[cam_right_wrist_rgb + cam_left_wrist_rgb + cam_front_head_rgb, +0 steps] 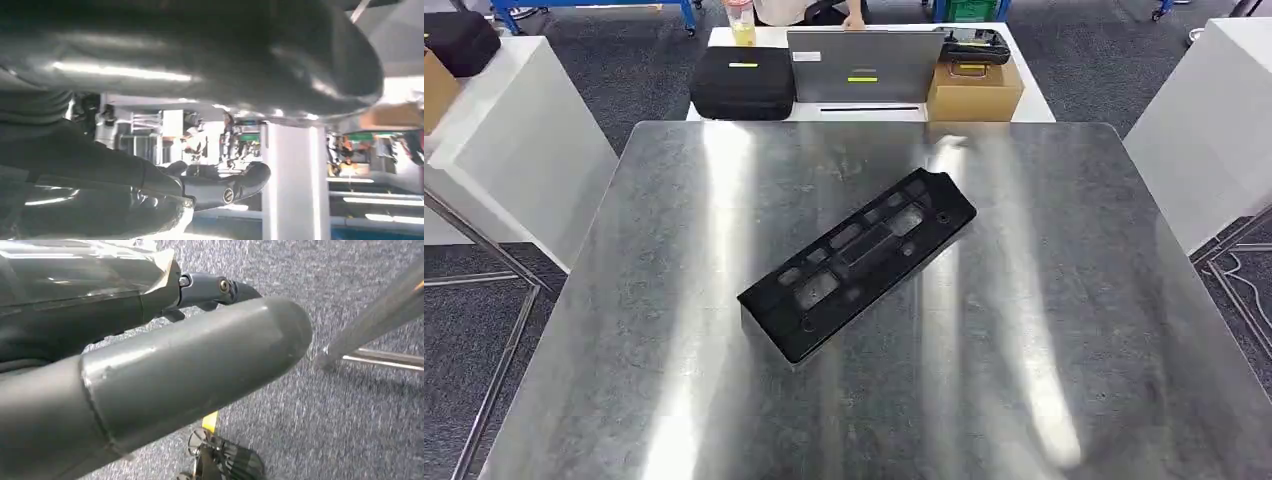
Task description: Take the parts from the cabinet and place them on the table.
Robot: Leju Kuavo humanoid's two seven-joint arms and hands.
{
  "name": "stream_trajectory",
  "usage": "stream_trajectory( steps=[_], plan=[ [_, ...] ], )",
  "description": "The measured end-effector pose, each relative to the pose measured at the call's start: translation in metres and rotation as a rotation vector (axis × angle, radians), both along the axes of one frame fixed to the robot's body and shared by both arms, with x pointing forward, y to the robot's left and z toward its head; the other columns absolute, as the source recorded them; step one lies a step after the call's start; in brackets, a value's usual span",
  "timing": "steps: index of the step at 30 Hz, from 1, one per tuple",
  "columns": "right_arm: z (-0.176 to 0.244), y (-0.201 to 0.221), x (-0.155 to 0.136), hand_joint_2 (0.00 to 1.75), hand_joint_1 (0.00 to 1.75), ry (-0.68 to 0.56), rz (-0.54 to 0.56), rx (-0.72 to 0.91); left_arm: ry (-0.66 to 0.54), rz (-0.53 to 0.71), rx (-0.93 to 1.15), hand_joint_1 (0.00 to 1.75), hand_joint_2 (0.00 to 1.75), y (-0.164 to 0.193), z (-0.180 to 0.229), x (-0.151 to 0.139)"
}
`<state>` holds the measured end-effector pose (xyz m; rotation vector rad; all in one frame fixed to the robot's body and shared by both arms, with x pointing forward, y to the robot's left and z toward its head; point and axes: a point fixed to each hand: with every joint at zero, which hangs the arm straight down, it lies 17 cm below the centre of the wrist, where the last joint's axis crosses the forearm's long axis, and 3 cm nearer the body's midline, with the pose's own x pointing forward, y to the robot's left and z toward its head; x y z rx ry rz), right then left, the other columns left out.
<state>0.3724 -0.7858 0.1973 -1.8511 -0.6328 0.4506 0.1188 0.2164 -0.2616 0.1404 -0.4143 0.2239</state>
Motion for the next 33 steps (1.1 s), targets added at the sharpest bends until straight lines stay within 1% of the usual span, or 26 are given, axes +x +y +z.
stream_trajectory(
  steps=[2,8,11,14,17,18,21,23,29,33],
  plan=[
    [-0.017,-0.007,-0.028,0.00,0.00,0.015,-0.017,0.000,0.000,-0.001,-0.010,0.00,0.00,-0.002,0.000,0.000],
    [-0.042,-0.009,-0.088,0.00,0.00,0.020,-0.028,-0.014,0.002,0.000,-0.043,0.00,0.00,-0.007,0.000,-0.001],
    [-0.065,0.007,-0.121,0.00,0.00,0.035,-0.004,-0.010,0.010,0.002,-0.062,0.00,0.00,-0.010,-0.001,-0.002],
    [-0.086,0.027,-0.145,0.00,0.00,0.095,0.031,0.038,0.019,0.005,-0.073,0.00,0.00,-0.011,-0.002,-0.004],
    [-0.084,0.033,-0.171,0.00,0.00,0.121,0.035,0.060,0.021,0.003,-0.078,0.00,0.00,-0.010,-0.002,-0.004],
    [-0.078,0.034,-0.187,0.00,0.00,0.120,0.022,0.070,0.021,0.006,-0.081,0.00,0.00,-0.010,-0.002,-0.004],
    [-0.068,0.038,-0.217,0.00,0.00,0.109,-0.028,0.067,0.022,0.019,-0.082,0.00,0.00,-0.008,-0.002,-0.005],
    [-0.069,0.041,-0.235,0.00,0.00,0.137,-0.075,0.074,0.023,0.031,-0.085,0.00,0.00,-0.007,-0.002,-0.005],
    [-0.083,0.054,-0.276,0.00,0.00,0.164,-0.171,0.075,0.023,0.044,-0.087,0.00,0.00,-0.006,-0.003,-0.005],
    [-0.091,0.058,-0.293,0.00,0.00,0.171,-0.209,0.085,0.025,0.051,-0.086,0.00,0.00,-0.005,-0.003,-0.006]
  ],
)
